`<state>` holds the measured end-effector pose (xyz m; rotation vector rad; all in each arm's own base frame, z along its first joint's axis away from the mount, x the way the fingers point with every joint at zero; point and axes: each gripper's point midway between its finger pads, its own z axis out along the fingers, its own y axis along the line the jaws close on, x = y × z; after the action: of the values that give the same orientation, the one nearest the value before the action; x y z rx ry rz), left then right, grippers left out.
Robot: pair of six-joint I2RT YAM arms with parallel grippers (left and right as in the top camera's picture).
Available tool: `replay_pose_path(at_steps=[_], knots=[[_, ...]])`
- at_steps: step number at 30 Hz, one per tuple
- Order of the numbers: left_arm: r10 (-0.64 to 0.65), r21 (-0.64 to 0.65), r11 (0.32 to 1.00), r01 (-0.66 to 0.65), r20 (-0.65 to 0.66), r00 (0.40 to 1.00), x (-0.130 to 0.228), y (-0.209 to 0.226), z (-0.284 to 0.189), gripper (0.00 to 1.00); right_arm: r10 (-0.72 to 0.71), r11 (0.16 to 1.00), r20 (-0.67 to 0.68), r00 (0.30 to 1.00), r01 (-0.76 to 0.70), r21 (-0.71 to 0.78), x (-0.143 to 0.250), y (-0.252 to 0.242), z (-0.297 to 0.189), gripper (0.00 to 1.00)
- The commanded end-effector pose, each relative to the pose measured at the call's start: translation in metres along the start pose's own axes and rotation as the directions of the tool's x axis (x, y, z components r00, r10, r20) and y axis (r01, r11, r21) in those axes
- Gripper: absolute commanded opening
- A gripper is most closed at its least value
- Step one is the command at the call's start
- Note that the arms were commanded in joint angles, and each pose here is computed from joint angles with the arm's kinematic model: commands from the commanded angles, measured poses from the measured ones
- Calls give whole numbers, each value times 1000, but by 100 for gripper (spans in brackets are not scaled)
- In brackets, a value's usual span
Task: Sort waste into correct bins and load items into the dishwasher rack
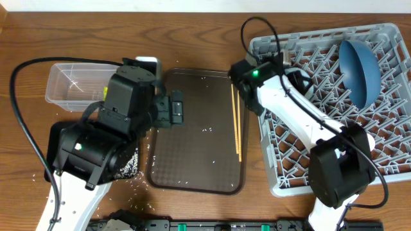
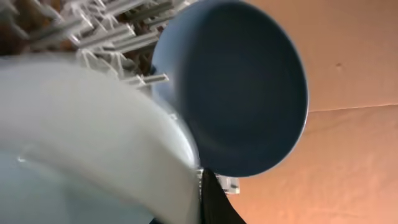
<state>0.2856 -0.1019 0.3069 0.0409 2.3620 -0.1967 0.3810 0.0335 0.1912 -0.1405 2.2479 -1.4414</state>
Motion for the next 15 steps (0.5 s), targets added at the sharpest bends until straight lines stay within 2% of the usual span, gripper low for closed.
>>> replay_pose_path(at_steps=[1, 6, 10, 13, 15], knots=[[-14, -61, 998, 16, 23, 1000, -6, 16, -4, 98, 89, 996, 14, 996, -89, -26, -17, -9, -9, 1], [-25, -77, 997, 26, 11, 1000, -4, 23, -3, 98, 101, 990, -53, 993, -106, -98, -5, 6, -8, 2], [-24, -81, 996, 24, -2, 1000, -1, 24, -3, 98, 131, 987, -130, 983, -142, -80, 11, 12, 2, 1], [-24, -81, 996, 24, -2, 1000, -1, 24, -3, 98, 190, 972, -237, 953, -216, -93, 28, 16, 14, 1], [-24, -82, 996, 24, -2, 1000, -1, 24, -3, 98, 207, 970, -248, 946, -232, -77, 29, 12, 22, 1]])
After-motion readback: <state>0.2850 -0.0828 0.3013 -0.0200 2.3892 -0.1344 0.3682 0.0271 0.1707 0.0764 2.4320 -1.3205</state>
